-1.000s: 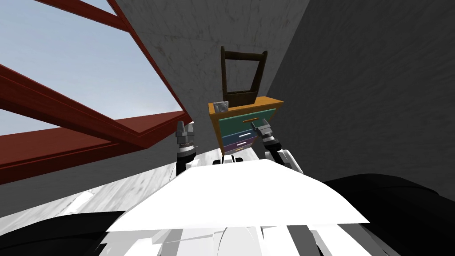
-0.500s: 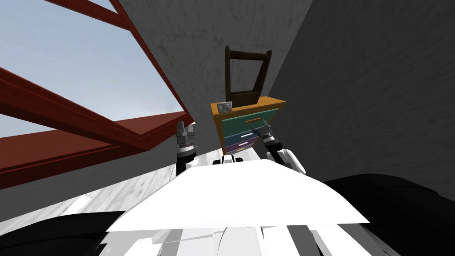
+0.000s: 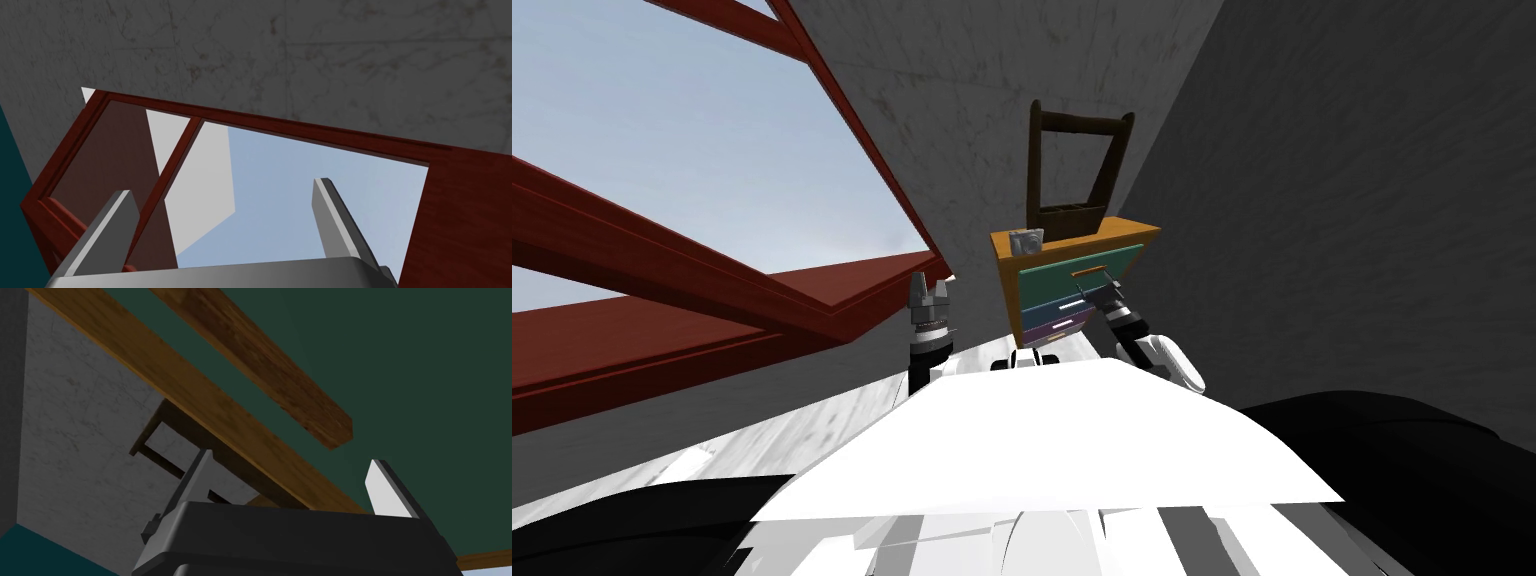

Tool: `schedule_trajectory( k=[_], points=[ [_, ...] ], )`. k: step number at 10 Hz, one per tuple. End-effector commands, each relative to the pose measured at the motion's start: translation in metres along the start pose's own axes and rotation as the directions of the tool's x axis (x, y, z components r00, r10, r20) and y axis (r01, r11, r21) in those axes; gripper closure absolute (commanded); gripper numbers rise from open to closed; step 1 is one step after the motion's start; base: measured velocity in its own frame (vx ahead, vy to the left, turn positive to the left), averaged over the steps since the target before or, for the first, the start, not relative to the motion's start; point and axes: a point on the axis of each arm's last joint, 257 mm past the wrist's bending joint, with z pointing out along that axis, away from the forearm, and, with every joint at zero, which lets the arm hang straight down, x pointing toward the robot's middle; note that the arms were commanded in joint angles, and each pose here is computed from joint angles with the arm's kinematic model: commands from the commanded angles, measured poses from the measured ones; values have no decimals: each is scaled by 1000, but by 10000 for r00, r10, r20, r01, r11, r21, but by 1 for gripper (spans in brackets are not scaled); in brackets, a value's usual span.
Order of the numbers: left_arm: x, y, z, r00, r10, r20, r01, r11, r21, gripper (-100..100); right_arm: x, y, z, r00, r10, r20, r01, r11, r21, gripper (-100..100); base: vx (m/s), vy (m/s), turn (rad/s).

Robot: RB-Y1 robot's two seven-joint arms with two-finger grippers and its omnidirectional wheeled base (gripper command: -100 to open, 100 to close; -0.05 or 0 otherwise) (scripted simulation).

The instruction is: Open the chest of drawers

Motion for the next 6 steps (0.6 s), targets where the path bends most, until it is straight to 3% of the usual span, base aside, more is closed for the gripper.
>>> schedule_trajectory(
  k=[1,6],
  points=[
    [0,0,0,10000,0,0,0,10000,0,0,16,1,-2,9827,-1830,-295,1817,9824,-432,-100,38,99,-30],
    [0,0,0,10000,0,0,0,10000,0,0,37,-1,-6,8799,-4735,-399,4661,8764,-1212,-100,22,78,-31]
  ],
)
